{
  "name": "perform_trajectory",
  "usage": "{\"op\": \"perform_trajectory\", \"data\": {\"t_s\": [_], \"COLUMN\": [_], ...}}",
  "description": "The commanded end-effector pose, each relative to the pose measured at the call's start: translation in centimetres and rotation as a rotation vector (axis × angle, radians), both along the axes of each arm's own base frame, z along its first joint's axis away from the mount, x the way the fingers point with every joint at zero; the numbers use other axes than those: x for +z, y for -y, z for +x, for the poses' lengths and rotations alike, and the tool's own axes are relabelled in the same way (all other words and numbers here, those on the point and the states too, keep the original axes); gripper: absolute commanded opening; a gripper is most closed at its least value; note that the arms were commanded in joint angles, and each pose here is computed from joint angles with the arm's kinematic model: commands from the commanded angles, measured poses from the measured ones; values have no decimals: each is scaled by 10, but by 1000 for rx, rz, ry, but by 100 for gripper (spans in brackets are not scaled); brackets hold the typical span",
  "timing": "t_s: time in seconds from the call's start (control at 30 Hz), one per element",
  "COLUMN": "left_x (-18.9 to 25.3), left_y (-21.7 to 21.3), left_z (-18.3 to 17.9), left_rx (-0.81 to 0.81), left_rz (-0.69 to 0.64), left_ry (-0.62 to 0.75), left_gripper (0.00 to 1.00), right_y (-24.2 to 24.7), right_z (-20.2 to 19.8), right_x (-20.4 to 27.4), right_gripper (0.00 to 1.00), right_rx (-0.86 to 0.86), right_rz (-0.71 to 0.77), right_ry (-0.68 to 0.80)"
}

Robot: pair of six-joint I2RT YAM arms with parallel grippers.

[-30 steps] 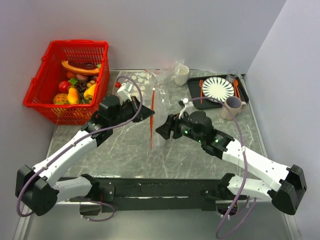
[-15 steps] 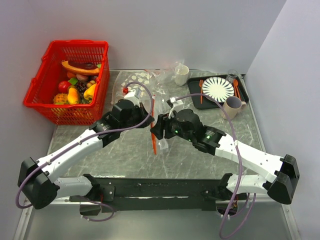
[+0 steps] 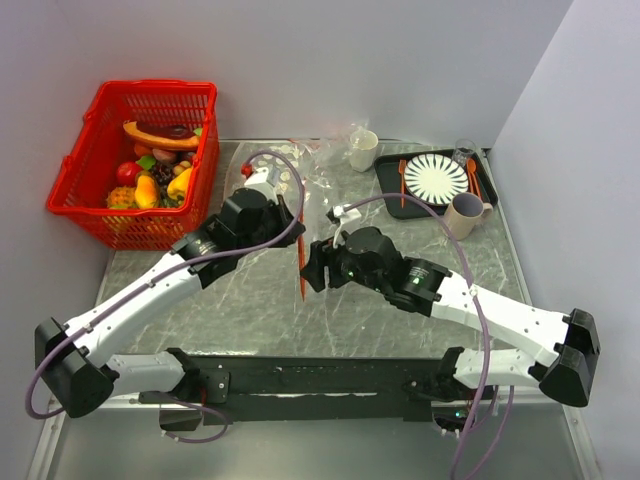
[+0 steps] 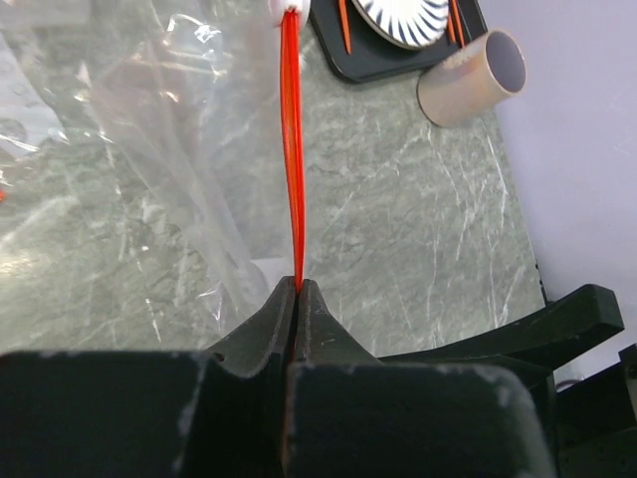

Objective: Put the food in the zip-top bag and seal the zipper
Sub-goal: Open the zipper of the food storage bag.

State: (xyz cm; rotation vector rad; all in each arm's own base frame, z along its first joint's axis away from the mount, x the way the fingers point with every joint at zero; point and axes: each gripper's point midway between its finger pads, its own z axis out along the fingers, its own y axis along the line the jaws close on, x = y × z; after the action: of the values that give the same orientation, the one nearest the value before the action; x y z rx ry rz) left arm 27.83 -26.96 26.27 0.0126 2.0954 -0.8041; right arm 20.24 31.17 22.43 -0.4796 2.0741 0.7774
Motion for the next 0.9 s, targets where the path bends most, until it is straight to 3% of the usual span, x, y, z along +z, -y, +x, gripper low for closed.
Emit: {"op": "perform_trajectory", "data": {"t_s": [0.0,0.23,0.87], "left_x": [34,38,22], "left_y": [-18,-44,-36], "left_z": [5,11,13], "left_rx": [61,149,138], "left_rz": [63,190,205], "left_ry": [81,87,58], "left_gripper": [1,1,1], "right_y": [-5,-22,-46], "right_z": [2,6,6], "right_x": [57,58,39], "right_gripper": [72,71,66], "right_rx": [18,32,92], "right_rz": [99,143,117], "right_ry": [99,81,22]}}
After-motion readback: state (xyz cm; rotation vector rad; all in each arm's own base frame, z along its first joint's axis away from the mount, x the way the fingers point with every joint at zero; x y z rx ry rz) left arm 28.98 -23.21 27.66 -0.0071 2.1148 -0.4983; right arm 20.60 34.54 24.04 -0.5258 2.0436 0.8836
